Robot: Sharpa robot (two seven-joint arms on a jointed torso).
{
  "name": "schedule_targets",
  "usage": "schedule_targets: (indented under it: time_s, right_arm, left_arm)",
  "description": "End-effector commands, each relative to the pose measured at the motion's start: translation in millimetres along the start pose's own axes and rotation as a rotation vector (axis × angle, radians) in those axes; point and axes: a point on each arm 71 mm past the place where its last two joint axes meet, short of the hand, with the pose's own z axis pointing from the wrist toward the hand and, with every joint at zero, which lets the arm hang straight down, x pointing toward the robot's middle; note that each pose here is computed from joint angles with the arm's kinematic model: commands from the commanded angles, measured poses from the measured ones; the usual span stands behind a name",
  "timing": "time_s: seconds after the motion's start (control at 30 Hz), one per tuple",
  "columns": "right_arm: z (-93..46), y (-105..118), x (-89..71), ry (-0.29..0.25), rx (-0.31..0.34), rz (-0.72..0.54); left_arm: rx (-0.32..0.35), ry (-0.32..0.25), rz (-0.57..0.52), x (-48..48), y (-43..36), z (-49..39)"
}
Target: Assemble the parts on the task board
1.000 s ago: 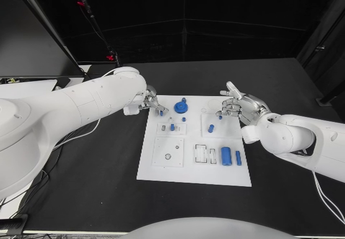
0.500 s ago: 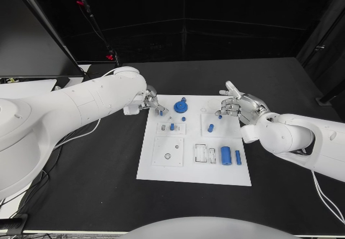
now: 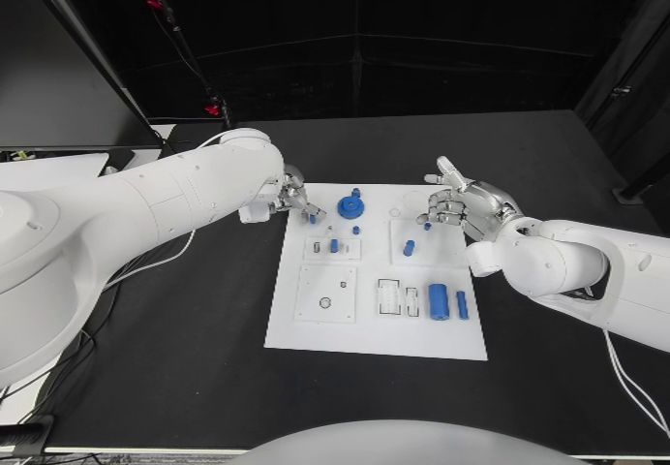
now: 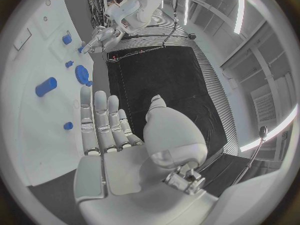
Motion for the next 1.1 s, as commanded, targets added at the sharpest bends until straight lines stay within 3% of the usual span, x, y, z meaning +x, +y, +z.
schedule_targets:
  time_s: [0.03, 0.5, 1.1]
  right_arm:
    - [0.4, 1.1, 1.9, 0.012, -0.005, 0.003]
    - [0.8, 0.8, 1.5, 0.009, -0.003, 0.003]
    - [0.2, 0.9, 2.0, 0.009, -0.003, 0.002]
  left_arm:
    - [0.010, 0.010, 0.002, -0.1, -1.2, -0.4]
    - [0.039, -0.015, -0.009, -2.1, -1.1, -0.6]
    - [0.033, 0.003, -0.005, -1.7, 0.6, 0.1]
